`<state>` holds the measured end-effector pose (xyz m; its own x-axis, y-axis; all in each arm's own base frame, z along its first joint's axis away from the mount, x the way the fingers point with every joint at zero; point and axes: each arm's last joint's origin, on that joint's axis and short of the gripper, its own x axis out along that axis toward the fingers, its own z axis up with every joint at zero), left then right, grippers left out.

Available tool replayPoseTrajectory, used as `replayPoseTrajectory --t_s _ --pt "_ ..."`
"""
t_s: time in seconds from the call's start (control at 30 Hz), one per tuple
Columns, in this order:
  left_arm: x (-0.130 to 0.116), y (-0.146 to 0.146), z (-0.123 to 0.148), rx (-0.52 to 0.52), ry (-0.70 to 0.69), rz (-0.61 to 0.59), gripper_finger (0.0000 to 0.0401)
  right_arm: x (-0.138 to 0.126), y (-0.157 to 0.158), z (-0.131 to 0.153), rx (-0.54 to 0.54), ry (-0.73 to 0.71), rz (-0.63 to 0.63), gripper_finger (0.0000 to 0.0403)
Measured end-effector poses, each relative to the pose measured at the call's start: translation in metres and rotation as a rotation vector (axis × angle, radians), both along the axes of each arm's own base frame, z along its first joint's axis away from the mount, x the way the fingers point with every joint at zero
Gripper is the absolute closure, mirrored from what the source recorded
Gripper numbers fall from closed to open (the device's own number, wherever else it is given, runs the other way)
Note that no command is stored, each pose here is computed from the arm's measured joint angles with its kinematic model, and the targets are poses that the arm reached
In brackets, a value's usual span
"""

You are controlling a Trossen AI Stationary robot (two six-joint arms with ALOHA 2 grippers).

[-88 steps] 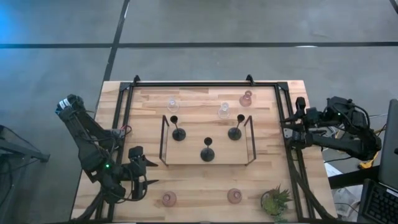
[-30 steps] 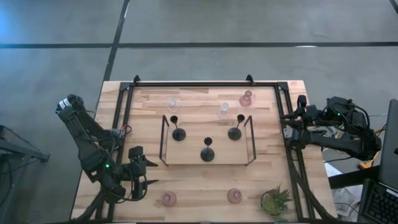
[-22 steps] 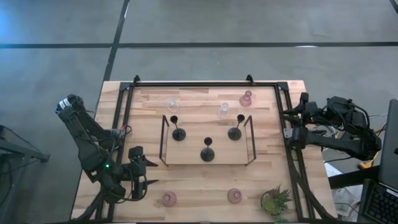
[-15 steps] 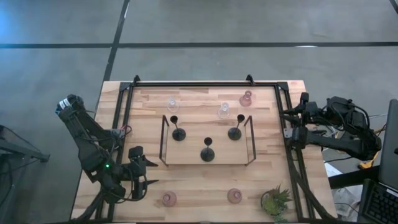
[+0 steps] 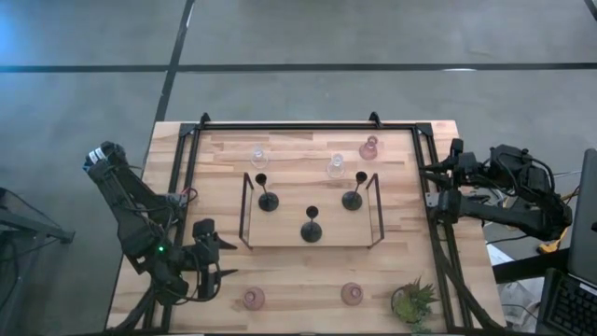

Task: Pick & Place candle stick holders
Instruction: Put the bottom left pink glass candle holder

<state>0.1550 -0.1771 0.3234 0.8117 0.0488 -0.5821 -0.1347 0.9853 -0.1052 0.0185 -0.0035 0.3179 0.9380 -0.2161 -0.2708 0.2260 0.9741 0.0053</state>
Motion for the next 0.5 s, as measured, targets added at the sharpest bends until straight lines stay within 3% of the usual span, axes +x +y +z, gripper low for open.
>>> replayPoseTrajectory --t_s 0.5 --pt "0.0033 0.0050 0.0011 0.078 -0.053 0.056 0.0128 0.0000 0.0000 0.0000 0.000 0.000 0.001 0.0339"
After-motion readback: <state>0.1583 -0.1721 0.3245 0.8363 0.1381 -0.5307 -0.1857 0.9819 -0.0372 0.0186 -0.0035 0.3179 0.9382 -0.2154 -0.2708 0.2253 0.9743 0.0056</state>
